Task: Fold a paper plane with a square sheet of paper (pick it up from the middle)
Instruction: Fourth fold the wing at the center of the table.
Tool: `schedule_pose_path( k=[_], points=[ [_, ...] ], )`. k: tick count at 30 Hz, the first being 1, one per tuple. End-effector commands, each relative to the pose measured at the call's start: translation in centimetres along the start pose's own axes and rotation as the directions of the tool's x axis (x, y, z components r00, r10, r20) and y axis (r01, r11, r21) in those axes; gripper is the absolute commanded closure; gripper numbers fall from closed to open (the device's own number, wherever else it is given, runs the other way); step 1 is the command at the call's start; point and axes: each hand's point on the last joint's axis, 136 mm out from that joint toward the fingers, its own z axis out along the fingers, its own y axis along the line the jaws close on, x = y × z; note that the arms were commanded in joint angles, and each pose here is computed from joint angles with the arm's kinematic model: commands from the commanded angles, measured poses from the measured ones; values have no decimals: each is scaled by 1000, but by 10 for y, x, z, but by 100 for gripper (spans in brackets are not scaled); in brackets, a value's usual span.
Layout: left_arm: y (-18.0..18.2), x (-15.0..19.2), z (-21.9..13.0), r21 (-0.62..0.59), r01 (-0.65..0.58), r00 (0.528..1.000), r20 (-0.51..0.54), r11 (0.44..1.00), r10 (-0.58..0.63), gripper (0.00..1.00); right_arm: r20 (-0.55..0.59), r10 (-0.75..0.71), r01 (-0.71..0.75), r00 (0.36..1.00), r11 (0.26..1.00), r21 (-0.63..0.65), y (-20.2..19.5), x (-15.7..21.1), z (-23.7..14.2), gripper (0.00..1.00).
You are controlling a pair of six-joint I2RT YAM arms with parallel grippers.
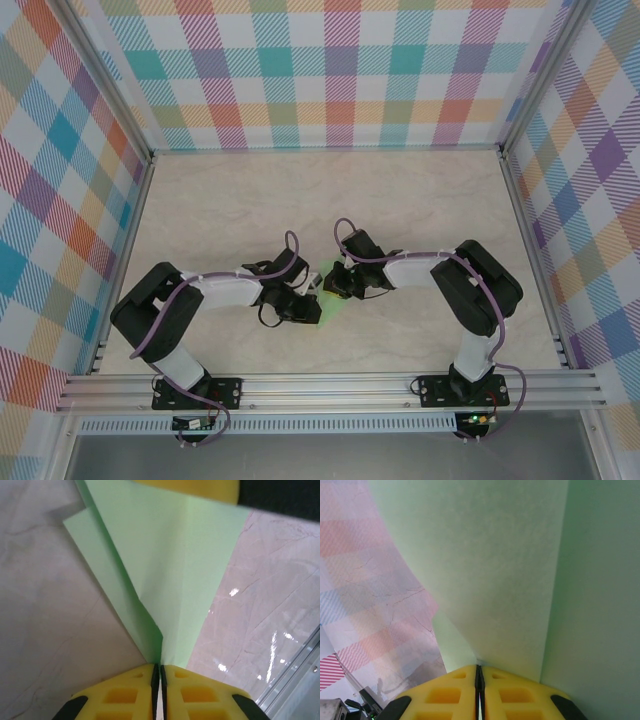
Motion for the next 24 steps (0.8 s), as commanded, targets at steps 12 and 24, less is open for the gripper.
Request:
schedule_pose_path(
  k=[12,24],
  points=[
    [-33,-4,-65,119,68,967,236,991,-94,85,-34,85,-77,996,978,193,-58,16,16,88],
    [-51,-44,-43,286,135,939,268,949,-215,82,-39,90,-81,995,978,194,-59,17,17,88]
  ],
)
